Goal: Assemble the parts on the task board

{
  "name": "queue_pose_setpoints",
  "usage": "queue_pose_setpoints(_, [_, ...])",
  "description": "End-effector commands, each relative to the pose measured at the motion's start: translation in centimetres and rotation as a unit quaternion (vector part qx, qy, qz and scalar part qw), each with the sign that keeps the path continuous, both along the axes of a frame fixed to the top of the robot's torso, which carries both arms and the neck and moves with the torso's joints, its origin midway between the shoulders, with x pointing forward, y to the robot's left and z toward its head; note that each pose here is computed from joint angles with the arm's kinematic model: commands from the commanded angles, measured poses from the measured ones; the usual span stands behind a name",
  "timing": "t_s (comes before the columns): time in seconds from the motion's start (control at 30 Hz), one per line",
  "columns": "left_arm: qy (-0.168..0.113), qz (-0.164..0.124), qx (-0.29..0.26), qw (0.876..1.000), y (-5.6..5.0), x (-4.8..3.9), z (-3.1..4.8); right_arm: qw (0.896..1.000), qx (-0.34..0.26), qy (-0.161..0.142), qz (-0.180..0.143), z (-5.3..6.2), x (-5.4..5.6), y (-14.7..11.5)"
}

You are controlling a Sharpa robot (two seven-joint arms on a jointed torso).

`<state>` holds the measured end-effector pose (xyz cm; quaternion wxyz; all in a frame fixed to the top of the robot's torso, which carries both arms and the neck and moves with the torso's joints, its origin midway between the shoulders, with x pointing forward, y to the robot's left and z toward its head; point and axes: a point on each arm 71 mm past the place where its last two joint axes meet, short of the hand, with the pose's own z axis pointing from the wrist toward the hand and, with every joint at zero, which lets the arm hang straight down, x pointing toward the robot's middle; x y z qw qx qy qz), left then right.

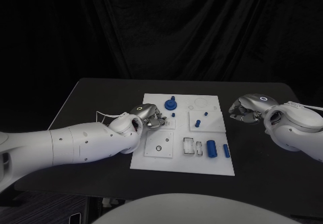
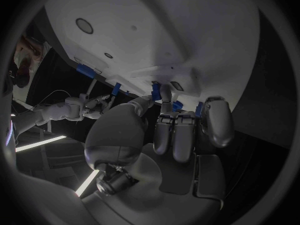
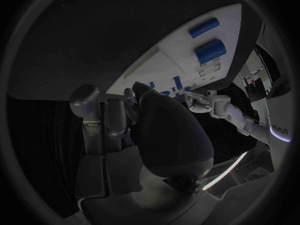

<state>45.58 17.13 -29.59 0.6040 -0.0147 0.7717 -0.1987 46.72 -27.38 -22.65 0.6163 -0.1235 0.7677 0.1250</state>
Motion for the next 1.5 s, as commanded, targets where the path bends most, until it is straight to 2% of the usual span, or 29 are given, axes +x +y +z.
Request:
queue_pose_setpoints(0.03, [0.003, -0.007, 0.000, 1.000, -0.2, -0.15, -0.20, 1.000, -0.002, -0.003, -0.009, 0.0, 0.0, -0.1])
queue_pose_setpoints(1.0, [0.013, -0.002, 0.009, 1.000, 0.4, -0.26, -0.62, 1.000, -0.004, 0.002, -0.012, -0.4, -0.1, -0.3])
queue_pose_setpoints(1.5, [0.010, -0.010, 0.008, 1.000, 0.8, -0.23, -0.62, 1.000, -0.005, 0.002, -0.014, -0.5, -0.1, -0.3])
